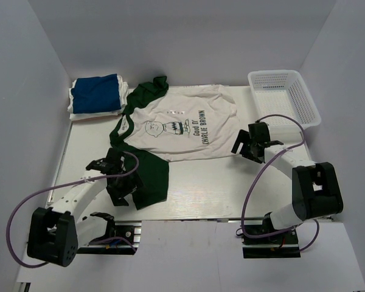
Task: Fold and stack the t-shirts
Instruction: Flatten out the tshirt
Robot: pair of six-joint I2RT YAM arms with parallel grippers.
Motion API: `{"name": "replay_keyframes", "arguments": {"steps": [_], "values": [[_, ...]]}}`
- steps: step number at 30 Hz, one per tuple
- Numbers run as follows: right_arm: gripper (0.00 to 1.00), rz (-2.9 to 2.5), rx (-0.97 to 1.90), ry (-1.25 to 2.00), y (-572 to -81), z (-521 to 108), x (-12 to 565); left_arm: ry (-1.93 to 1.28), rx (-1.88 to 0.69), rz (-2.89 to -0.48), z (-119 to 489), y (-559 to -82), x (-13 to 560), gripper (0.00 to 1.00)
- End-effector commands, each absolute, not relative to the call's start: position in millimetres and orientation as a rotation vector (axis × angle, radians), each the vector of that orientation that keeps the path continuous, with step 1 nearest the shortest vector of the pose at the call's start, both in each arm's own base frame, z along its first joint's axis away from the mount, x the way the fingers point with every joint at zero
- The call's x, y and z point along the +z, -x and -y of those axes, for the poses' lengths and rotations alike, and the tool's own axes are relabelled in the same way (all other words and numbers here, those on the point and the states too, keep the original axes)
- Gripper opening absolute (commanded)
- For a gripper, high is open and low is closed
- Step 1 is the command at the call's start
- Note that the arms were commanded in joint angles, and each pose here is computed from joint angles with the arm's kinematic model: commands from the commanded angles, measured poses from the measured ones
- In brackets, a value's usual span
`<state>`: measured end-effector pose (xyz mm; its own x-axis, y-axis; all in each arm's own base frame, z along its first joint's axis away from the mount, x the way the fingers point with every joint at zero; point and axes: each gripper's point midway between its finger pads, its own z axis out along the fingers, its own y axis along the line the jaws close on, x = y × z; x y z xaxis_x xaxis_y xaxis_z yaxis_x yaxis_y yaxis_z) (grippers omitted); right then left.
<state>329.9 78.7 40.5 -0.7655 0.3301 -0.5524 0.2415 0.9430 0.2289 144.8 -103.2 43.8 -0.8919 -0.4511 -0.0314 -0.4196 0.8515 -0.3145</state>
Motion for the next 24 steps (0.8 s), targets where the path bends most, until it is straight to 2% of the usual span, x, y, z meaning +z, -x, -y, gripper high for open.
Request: {"name": "replay_keyframes", "arguments": {"steps": [1,5,9,12,15,16,18,19,21,22,24], "values": [[0.90,-2.447,0.220,-0.404,-342,-80,44,0.816,-0.407,-2.942,103,-140,34,0.99],[0.90,-2.468,0.232,-0.419,-340,-82,38,0.861,-0.350,-2.973,102,-133,23,0.97],[0.90,-2.484,0.233,-0.423,-343,-84,33,0.852,-0.417,-3.014,112,-122,3,0.84],[0.90,-2.475,0.242,-0.434,-349,-86,34,0.843,-0.362,-3.089,111,-106,-13,0.75],[0.90,-2.485,0.245,-0.456,-350,-86,26,0.816,-0.361,-3.118,115,-104,-18,0.52],[0.90,-2.489,0.240,-0.462,-350,-85,23,0.791,-0.381,-3.100,117,-111,-16,0.37],[0.88,-2.495,0.243,-0.461,-350,-86,20,0.746,-0.382,-3.078,120,-124,-11,0.18],[0.85,-2.494,0.250,-0.457,-351,-87,20,0.744,-0.371,-3.072,120,-128,-8,0.00],[0.75,-2.473,0.261,-0.452,-354,-89,21,0.695,-0.361,-3.032,120,-144,1,0.00],[0.60,-2.478,0.253,-0.456,-352,-88,18,0.691,-0.354,-3.016,120,-149,6,0.00],[0.39,-2.466,0.232,-0.463,-354,-85,19,0.635,-0.366,-2.928,121,-172,27,0.00]]}}
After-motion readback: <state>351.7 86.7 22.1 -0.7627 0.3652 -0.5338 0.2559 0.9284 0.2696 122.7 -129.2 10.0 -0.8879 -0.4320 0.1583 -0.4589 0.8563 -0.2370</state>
